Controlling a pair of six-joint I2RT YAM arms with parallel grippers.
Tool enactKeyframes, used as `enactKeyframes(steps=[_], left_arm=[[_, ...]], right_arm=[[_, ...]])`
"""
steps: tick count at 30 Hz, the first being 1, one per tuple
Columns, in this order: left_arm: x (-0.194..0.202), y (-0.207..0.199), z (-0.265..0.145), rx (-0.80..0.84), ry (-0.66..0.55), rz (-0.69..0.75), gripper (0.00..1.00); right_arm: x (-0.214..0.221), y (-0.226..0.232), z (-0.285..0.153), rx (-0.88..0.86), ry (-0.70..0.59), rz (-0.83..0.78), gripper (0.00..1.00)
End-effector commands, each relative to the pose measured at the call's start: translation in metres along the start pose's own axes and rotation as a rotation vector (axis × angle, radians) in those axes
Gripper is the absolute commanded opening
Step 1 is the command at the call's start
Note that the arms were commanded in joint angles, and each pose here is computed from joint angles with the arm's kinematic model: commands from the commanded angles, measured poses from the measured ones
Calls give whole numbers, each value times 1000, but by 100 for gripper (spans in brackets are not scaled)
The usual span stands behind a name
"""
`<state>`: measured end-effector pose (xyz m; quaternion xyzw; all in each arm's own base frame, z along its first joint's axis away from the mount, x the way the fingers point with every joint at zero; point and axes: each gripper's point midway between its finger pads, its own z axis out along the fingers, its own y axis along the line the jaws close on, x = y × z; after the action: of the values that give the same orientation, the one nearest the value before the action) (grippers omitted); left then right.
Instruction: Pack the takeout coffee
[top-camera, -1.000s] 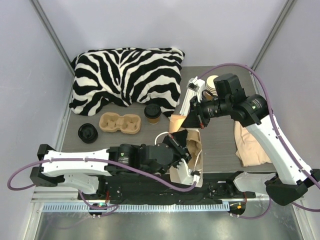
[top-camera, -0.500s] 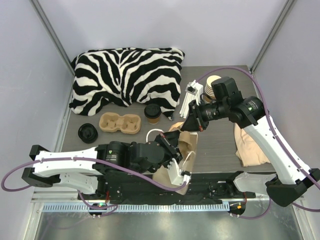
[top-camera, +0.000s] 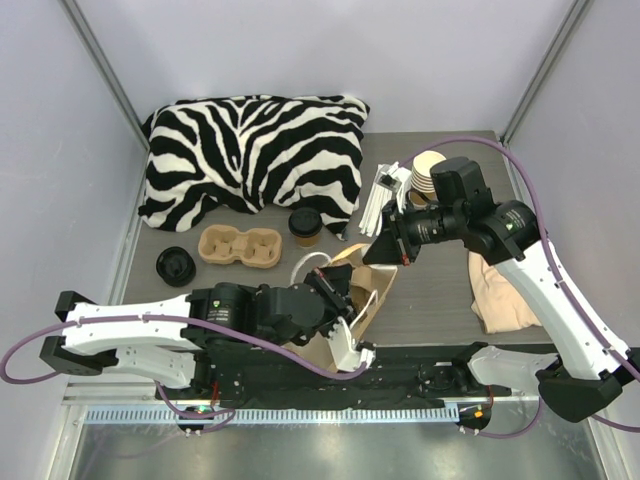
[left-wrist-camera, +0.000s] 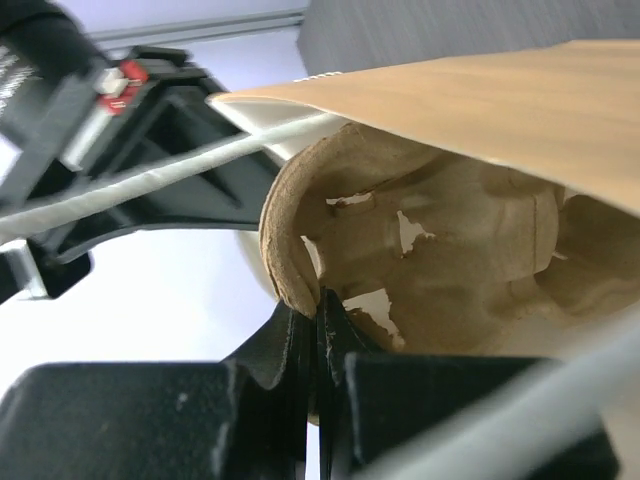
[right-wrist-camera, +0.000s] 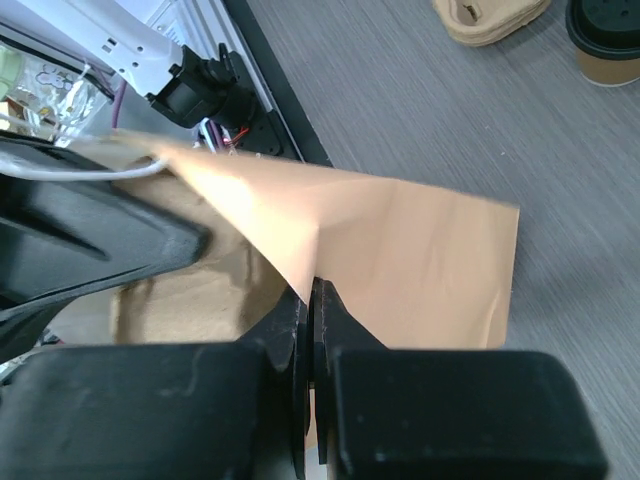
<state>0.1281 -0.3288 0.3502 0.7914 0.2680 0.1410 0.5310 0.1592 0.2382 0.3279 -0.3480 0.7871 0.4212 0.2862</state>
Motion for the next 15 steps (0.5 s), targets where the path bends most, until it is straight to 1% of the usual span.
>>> enactKeyframes(steps=[1,6,9,10,15], left_arm=[[5,-33,6,139,14,53,0],[-1,-50,16,226,16,46,0],[-4,-55,21,232,13,32,0],[-3,-60,22,241,18,33,0],[-3,-76,30,282,42,3,0]], right_arm=[[-13,14,-4,-57,-48,-57,1],[-13,17,-4,-65,-51,-109,1],[-11,21,-5,-71,-42,-116,1],[-10,20,-5,-71,-42,-153,1],[-5,23,-7,-67,-32,-225,1]])
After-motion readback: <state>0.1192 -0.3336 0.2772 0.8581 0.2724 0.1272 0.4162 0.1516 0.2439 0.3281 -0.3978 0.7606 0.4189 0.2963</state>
